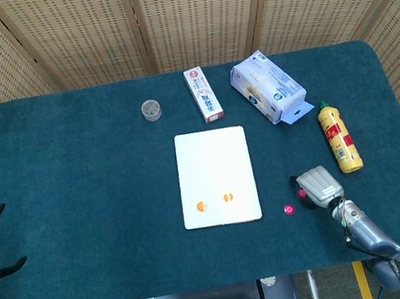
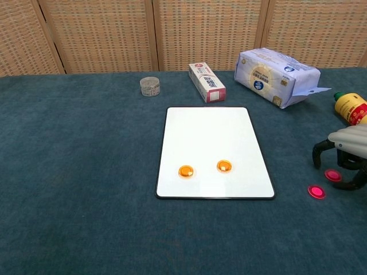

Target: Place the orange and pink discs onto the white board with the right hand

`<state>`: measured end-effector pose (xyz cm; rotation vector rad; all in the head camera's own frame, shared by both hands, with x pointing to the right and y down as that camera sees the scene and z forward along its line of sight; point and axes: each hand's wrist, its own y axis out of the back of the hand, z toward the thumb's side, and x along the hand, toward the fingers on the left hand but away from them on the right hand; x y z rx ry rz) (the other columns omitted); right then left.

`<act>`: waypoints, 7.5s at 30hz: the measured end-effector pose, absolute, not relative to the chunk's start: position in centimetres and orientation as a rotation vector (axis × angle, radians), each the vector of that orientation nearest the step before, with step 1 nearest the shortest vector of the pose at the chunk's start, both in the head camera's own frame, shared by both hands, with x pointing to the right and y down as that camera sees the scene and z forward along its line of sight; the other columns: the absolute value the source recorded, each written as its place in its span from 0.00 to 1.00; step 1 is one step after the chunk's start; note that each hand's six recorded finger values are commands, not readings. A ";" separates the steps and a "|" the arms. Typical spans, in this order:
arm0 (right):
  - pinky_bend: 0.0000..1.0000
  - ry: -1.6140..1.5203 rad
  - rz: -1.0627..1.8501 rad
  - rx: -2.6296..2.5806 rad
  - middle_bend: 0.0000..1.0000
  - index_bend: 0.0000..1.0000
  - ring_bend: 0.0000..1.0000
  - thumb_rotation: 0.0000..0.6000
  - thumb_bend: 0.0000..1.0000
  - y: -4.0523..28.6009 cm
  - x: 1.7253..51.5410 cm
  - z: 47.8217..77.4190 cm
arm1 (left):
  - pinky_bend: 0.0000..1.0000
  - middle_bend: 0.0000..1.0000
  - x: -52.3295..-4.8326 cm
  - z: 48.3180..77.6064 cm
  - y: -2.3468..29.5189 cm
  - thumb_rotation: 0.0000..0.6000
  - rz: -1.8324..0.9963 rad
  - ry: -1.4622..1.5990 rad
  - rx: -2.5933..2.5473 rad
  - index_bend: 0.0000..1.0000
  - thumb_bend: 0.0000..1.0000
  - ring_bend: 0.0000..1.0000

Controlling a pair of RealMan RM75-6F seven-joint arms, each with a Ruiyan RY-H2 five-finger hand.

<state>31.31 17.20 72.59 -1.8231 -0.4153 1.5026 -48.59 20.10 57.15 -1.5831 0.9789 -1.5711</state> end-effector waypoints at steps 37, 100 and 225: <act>1.00 -0.436 1.304 -1.836 0.97 0.52 0.95 1.00 0.36 10.6 20.0 69.1 | 0.00 0.00 -48.7 57.3 19.9 1.00 -1.578 0.981 -1.576 0.00 0.00 0.00; 1.00 -0.481 1.416 -1.877 0.97 0.40 0.95 1.00 0.31 18.1 28.2 68.5 | 0.00 0.00 -48.3 57.0 20.3 1.00 -1.557 0.975 -1.586 0.00 0.00 0.00; 1.00 -0.563 1.517 -1.836 0.97 0.50 0.95 1.00 0.34 5.4 16.1 73.9 | 0.00 0.00 -49.9 58.0 19.0 1.00 -1.636 1.010 -1.556 0.00 0.00 0.00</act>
